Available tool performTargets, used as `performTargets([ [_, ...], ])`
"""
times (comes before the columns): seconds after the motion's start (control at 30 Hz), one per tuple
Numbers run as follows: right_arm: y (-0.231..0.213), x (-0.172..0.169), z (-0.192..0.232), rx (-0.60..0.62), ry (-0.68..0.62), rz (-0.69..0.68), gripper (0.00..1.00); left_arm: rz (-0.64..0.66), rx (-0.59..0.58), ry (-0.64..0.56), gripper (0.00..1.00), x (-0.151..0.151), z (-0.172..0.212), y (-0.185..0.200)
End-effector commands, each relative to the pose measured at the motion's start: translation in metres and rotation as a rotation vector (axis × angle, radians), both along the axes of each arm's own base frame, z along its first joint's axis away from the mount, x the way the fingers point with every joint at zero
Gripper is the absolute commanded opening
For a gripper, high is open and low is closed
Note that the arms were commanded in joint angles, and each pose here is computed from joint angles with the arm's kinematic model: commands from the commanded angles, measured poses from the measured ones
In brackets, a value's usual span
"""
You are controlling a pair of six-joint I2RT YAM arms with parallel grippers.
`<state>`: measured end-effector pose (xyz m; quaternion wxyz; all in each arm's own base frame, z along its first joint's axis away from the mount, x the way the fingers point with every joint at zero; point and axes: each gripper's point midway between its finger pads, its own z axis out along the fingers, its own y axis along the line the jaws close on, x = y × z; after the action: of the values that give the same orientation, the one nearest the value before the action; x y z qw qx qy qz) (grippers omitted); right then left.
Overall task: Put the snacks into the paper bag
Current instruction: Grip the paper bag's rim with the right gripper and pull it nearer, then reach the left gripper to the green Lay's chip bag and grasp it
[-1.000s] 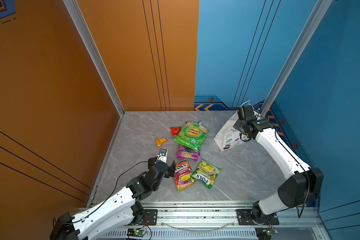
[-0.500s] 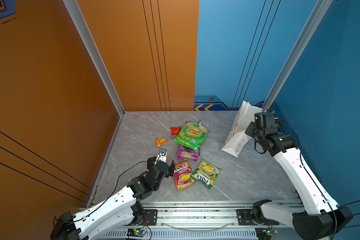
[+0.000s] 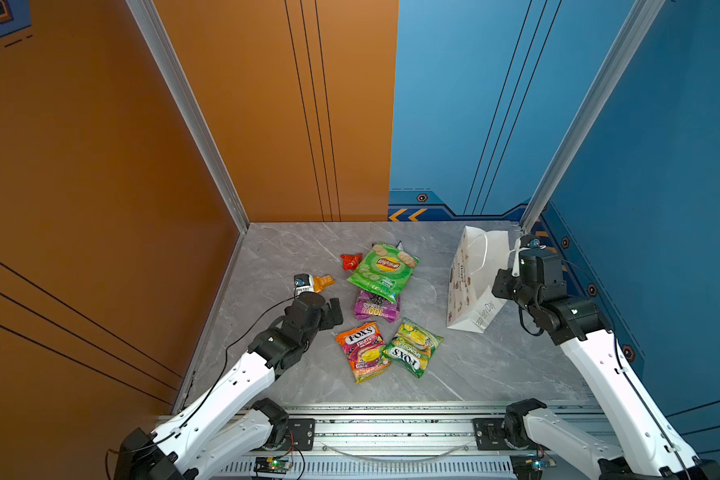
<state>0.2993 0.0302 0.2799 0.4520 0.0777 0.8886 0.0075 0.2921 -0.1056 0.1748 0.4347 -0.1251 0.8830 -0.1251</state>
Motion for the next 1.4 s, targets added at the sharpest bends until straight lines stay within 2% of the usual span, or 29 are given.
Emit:
performTargets([
  [0.0, 0.015, 0.002, 0.007, 0.041, -0.072, 0.073, 0.00, 0.028, -0.253, 0.153, 0.98, 0.002, -0.010, -0.020],
  [0.2, 0.025, -0.002, 0.010, 0.115, -0.151, 0.113, 0.00, 0.033, -0.389, 0.182, 0.98, 0.042, -0.009, -0.053],
  [0.27, 0.026, -0.003, 0.011, 0.124, -0.155, 0.115, 0.00, 0.016, -0.349, 0.186, 0.98, 0.059, -0.006, -0.061],
  [0.37, 0.023, -0.003, 0.008, 0.135, -0.141, 0.101, 0.00, 0.030, -0.185, 0.225, 0.98, 0.090, -0.004, -0.052],
  [0.43, 0.021, -0.002, 0.006, 0.153, -0.131, 0.090, 0.00, 0.054, -0.133, 0.315, 0.98, 0.105, -0.016, -0.043],
  [0.5, 0.019, -0.002, 0.005, 0.168, -0.128, 0.087, 0.00, 0.037, -0.209, 0.373, 1.00, 0.112, -0.029, -0.056],
  [0.57, 0.018, -0.002, 0.005, 0.177, -0.128, 0.084, 0.00, 0.006, -0.287, 0.375, 1.00, 0.118, -0.036, -0.077],
  [0.63, 0.019, -0.002, 0.005, 0.182, -0.130, 0.086, 0.00, -0.007, -0.312, 0.374, 0.99, 0.122, -0.040, -0.091],
  [0.87, 0.015, -0.001, 0.004, 0.210, -0.127, 0.074, 0.00, -0.022, -0.363, 0.416, 0.87, 0.129, -0.053, -0.124],
  [1.13, 0.017, 0.001, 0.001, 0.229, -0.119, 0.083, 0.00, -0.026, -0.441, 0.401, 0.55, 0.144, -0.064, -0.142],
  [1.37, 0.017, 0.003, -0.001, 0.229, -0.108, 0.081, 0.00, -0.036, -0.401, 0.356, 0.34, 0.153, -0.057, -0.139],
])
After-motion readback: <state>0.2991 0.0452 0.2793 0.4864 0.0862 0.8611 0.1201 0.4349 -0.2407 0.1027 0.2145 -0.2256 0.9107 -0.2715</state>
